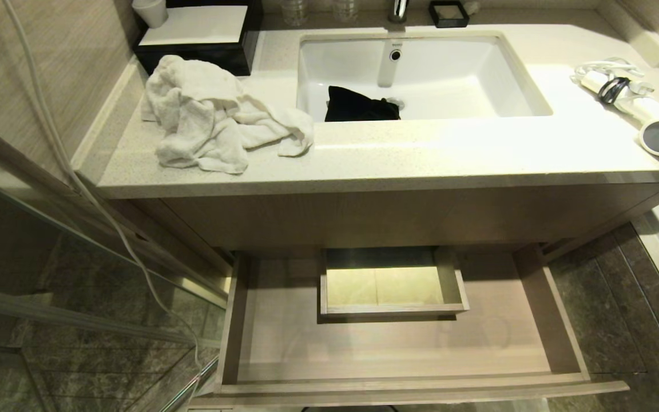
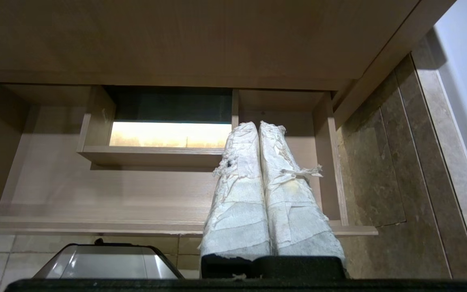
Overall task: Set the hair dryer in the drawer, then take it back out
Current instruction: Pick up the hairdryer
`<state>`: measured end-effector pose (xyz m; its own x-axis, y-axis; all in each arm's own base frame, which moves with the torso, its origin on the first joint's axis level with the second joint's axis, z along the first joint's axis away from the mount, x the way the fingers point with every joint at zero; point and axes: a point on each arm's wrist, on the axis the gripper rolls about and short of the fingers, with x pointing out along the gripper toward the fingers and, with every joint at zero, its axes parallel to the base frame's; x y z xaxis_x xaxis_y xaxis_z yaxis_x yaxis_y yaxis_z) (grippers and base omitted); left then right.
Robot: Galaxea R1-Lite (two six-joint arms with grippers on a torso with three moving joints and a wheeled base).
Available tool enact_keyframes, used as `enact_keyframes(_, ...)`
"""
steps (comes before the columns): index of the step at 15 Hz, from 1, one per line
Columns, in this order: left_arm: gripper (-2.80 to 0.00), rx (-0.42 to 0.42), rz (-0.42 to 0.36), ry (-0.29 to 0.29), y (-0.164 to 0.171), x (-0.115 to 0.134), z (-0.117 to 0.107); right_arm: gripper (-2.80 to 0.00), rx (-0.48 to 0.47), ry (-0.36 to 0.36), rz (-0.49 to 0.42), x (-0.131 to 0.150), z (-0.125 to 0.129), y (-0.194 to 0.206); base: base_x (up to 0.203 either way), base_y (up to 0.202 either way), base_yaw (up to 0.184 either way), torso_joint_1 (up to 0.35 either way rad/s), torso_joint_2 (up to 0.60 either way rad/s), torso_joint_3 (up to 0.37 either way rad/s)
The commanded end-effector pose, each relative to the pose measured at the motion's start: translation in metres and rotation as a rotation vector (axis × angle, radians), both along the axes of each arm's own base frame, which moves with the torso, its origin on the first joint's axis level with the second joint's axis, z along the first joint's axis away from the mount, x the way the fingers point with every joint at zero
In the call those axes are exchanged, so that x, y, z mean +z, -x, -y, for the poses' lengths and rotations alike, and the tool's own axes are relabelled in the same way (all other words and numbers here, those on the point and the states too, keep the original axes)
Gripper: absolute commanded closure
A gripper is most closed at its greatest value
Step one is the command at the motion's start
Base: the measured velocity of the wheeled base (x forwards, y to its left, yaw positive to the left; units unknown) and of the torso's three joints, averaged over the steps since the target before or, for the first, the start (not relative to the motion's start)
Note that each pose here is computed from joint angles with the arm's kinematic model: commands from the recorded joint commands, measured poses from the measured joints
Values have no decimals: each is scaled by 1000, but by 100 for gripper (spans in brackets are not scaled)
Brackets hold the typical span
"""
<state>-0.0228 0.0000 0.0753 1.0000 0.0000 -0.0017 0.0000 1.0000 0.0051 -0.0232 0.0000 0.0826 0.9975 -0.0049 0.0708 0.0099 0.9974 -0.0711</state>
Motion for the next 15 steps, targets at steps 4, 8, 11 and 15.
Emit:
enact_keyframes(4, 0, 0, -1, 0, 0, 0, 0, 0, -1, 1, -2, 0, 0, 0, 0, 0, 0, 0, 0, 0)
enact_keyframes(8, 0, 0, -1, 0, 0, 0, 0, 0, 3, 2, -2, 0, 0, 0, 0, 0, 0, 0, 0, 0)
enact_keyframes(11, 0, 0, 0, 0, 0, 0, 0, 0, 3, 2, -2, 0, 0, 0, 0, 0, 0, 0, 0, 0)
enact_keyframes(15, 0, 0, -1, 0, 0, 0, 0, 0, 6, 7, -3, -1, 0, 0, 0, 0, 0, 0, 0, 0)
